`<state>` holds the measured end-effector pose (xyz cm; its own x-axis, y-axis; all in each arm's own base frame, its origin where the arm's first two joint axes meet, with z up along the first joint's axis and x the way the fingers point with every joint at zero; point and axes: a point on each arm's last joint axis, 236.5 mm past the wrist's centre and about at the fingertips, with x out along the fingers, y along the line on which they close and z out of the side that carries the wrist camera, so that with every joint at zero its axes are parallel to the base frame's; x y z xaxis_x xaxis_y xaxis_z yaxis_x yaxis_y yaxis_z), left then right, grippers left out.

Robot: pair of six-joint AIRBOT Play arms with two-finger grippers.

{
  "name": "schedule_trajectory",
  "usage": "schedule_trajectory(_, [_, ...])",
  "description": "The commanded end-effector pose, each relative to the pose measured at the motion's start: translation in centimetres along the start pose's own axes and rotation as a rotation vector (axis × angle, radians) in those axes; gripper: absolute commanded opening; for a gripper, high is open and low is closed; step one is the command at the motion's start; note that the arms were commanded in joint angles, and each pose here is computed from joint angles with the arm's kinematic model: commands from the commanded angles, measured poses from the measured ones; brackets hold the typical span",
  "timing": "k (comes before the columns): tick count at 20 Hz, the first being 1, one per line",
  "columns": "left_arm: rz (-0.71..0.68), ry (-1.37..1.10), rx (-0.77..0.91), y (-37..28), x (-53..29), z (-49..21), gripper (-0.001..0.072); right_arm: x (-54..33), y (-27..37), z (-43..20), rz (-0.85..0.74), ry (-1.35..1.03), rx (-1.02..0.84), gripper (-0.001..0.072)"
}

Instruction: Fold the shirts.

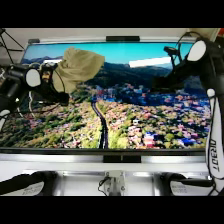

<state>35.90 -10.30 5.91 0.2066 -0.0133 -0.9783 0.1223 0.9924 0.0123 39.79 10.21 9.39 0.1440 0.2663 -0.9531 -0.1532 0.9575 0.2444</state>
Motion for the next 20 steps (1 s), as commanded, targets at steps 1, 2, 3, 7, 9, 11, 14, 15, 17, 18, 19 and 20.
schedule_trajectory(1, [0.000,0.000,0.000,0.02,-0.02,-0.01,0.0652,0.02,0.04,-0.01,0.001,0.001,0.000,0.0500])
schedule_trajectory(2, [0.000,0.000,0.000,0.02,-0.02,-0.01,0.0651,0.02,0.04,-0.01,0.001,0.001,0.000,0.0500])
schedule_trajectory(3, [0.000,0.000,0.000,0.02,-0.02,-0.01,0.0651,0.02,0.04,-0.01,0.001,0.001,0.000,0.0500])
schedule_trajectory(7, [0.000,0.000,0.000,0.02,-0.02,-0.01,0.0651,0.02,0.03,-0.01,0.000,0.001,0.000,0.0500])
schedule_trajectory(9, [0.000,0.000,0.000,0.02,-0.02,-0.01,0.0652,0.02,0.04,-0.01,0.001,0.001,0.000,0.0500])
schedule_trajectory(11, [0.000,0.000,0.000,0.02,-0.02,-0.01,0.0651,0.02,0.04,-0.01,0.001,0.001,0.000,0.0500])
schedule_trajectory(14, [0.000,0.000,0.000,0.02,-0.02,-0.01,0.0651,0.02,0.04,-0.01,0.001,0.001,0.000,0.0500])
schedule_trajectory(15, [0.000,0.000,0.000,0.02,-0.02,-0.01,0.0651,0.02,0.04,-0.01,0.001,0.001,0.000,0.0500])
schedule_trajectory(17, [0.000,0.000,0.000,0.02,-0.02,-0.01,0.0651,0.02,0.04,-0.01,0.001,0.001,0.000,0.0500])
schedule_trajectory(18, [0.000,-0.001,0.000,0.01,-0.02,0.00,0.0651,0.02,0.04,-0.01,0.001,0.001,0.000,0.0500])
schedule_trajectory(19, [-0.001,-0.001,0.000,0.00,0.03,0.03,0.0651,0.02,0.06,0.01,0.002,0.000,0.002,0.0500])
schedule_trajectory(20, [-0.002,-0.010,0.000,-0.06,0.10,0.30,0.0651,0.03,0.08,0.19,0.002,-0.008,0.003,0.0500])
